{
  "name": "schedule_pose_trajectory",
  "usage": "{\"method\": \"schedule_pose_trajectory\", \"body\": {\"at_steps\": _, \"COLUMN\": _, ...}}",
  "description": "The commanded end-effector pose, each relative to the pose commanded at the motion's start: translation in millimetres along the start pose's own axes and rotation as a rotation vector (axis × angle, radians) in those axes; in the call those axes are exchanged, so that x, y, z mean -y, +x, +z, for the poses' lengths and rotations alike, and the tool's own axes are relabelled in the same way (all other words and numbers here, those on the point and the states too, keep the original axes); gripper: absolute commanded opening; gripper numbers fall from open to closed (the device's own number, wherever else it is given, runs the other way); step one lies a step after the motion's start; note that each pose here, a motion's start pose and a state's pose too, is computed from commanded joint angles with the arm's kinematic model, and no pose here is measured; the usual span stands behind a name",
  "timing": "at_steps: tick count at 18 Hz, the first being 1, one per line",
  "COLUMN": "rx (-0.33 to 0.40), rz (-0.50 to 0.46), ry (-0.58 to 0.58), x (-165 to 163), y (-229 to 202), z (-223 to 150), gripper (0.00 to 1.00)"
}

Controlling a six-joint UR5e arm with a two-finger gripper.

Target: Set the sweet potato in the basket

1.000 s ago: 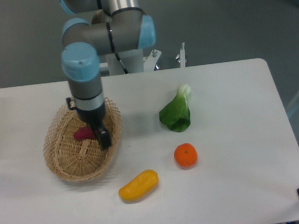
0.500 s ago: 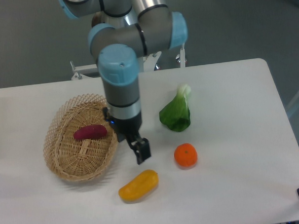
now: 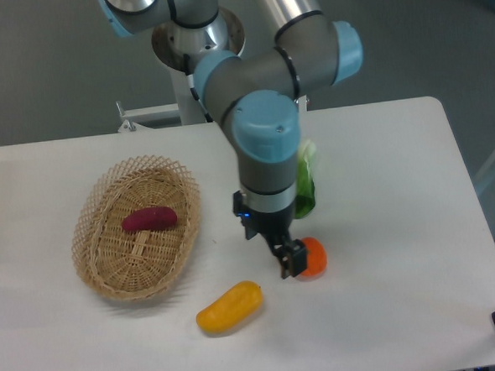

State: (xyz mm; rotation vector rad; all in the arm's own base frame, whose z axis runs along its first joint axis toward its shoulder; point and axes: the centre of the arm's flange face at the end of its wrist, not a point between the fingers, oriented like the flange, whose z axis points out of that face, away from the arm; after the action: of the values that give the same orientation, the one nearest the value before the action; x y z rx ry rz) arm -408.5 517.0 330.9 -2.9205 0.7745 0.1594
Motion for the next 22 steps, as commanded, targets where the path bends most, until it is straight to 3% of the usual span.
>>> {"method": "schedule_pose_trajectory", "body": {"at_steps": 12, "rx": -0.01, "rz": 0.018, "ry": -0.018, "x": -82, "y": -29, "z": 13, "gripper": 1.0}}
{"method": "schedule_pose_trajectory", "body": {"at_steps": 22, "rx": -0.013, "rz": 0.002, "ry": -0.025, "x": -111, "y": -35, "z": 16, "gripper": 1.0}}
